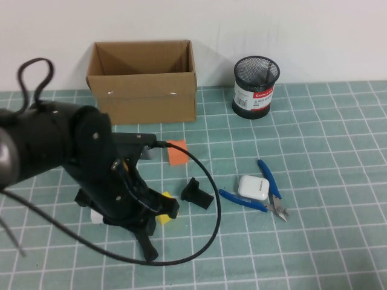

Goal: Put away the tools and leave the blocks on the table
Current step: Pick up the black Screwdriver from the table

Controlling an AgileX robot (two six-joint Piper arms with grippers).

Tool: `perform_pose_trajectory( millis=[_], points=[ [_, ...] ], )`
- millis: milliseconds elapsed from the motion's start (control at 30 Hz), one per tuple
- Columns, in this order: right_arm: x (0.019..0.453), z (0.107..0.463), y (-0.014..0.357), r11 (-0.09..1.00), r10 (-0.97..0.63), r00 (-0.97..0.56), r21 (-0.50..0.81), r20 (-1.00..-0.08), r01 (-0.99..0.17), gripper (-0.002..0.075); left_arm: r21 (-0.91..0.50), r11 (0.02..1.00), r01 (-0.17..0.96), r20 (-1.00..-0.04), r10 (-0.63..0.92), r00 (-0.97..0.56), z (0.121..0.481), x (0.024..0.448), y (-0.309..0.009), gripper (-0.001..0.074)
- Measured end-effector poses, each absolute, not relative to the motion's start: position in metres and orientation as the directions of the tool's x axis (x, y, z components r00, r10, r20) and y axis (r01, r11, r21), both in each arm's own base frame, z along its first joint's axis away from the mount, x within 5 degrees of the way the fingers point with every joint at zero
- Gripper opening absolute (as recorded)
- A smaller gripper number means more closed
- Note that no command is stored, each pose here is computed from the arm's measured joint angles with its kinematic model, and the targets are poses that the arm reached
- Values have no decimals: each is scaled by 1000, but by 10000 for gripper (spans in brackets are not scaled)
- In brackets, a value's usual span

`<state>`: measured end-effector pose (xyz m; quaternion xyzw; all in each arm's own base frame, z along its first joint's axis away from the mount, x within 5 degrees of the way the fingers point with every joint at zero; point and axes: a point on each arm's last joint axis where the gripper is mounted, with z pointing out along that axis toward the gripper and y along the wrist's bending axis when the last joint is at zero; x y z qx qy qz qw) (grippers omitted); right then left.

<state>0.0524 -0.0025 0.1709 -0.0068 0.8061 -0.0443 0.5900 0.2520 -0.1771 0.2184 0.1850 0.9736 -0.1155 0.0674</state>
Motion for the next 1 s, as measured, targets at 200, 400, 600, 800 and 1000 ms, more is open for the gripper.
perform_pose_trajectory(
  millis=[200, 400, 600, 800, 1000],
  points=[
    [52, 171, -2, 996, -63, -304, -79, -951, 41, -8, -171, 943, 286, -109, 270, -957, 203, 262, -180, 349],
    [52, 171, -2, 996, -63, -304, -79, -951, 41, -8, -131, 977, 166, -101, 154, -983, 186, 274, -176, 381],
    [52, 171, -2, 996, -63, -304, -79, -951, 41, -8, -121, 985, 125, -130, 109, -985, 178, 283, -176, 383],
    [52, 171, -2, 996, -63, -304, -79, -951, 41, -7, -103, 989, 107, -138, 92, -986, 160, 293, -173, 383],
    [52, 171, -2, 996, -63, -304, -79, -951, 41, -8, -90, 991, 101, -153, 87, -984, 155, 299, -173, 381]
  ],
)
